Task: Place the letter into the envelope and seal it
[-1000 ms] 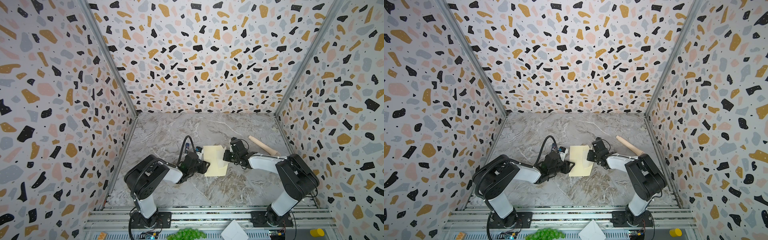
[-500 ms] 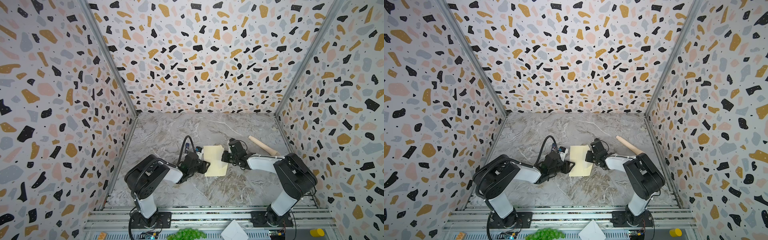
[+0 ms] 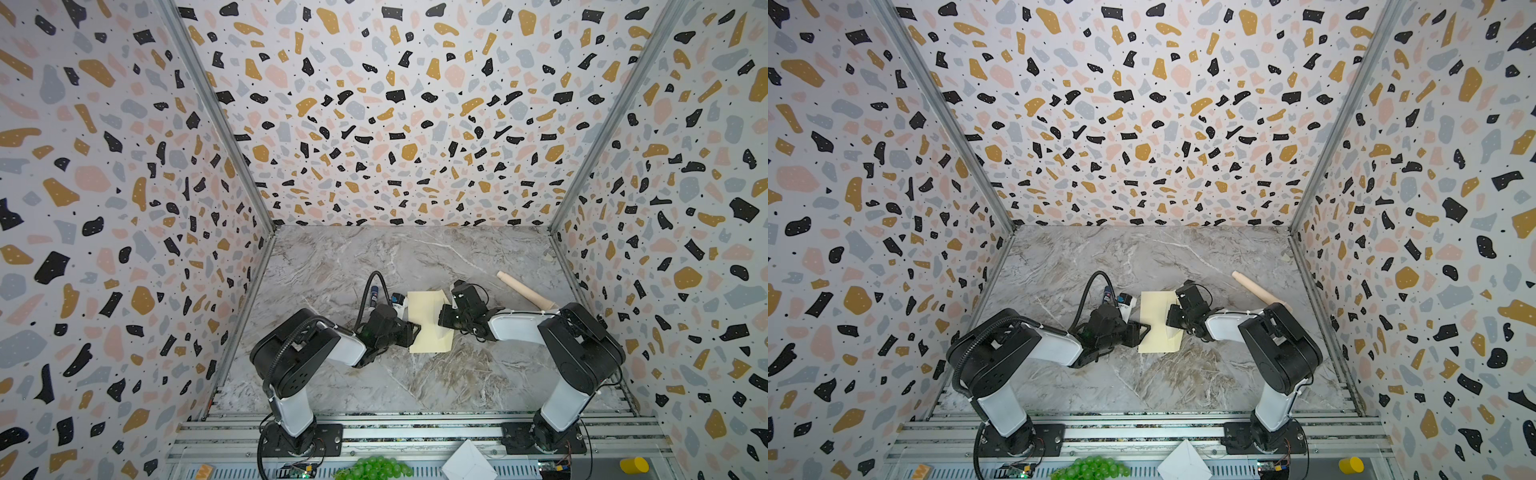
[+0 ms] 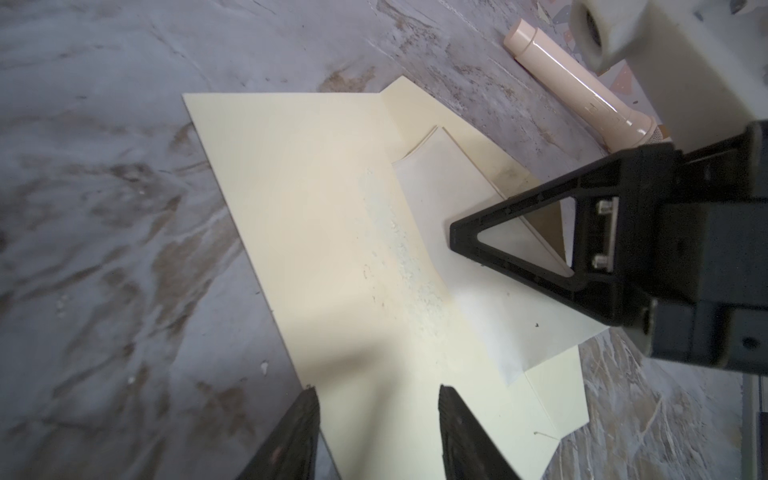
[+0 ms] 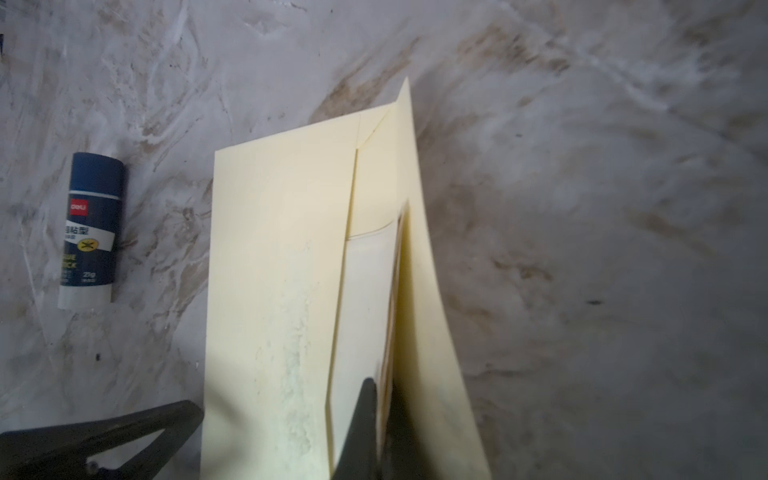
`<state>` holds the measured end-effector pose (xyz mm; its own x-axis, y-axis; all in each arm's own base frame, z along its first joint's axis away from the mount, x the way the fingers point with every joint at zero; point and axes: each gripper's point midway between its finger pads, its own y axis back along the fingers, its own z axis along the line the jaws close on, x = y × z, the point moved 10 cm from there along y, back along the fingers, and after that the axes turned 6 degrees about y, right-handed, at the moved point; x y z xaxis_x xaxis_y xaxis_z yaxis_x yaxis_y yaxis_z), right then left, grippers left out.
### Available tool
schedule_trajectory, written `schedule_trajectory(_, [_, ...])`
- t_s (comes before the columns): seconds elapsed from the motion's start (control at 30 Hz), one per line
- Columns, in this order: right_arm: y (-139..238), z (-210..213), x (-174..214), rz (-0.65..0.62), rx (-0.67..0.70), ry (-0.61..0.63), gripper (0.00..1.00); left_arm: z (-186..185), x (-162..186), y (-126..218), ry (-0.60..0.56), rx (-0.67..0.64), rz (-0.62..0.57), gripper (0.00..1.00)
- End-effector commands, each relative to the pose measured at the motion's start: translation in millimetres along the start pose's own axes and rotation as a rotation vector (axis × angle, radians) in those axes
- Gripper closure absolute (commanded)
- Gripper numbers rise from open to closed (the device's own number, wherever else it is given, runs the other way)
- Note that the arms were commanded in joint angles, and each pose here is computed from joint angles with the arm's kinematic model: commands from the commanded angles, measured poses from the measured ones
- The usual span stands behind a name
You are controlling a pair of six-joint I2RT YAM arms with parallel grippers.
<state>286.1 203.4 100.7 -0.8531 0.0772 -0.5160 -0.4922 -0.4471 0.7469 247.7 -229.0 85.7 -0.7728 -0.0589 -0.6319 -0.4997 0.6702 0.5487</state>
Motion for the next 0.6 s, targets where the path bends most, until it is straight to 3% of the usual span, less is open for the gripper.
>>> schedule_trajectory(0.0, [-3.8,5.5,2.9,0.024,-0.009,-0.006,1.0,8.0,13.4,-3.7,0.025,-0.025,0.07,0.51])
schedule_trajectory(0.57, [-4.8,15.1,4.2,0.033,0.01,0.002,1.0,6.8,10.9,-1.6,0.019,-0.029,0.061,0.51])
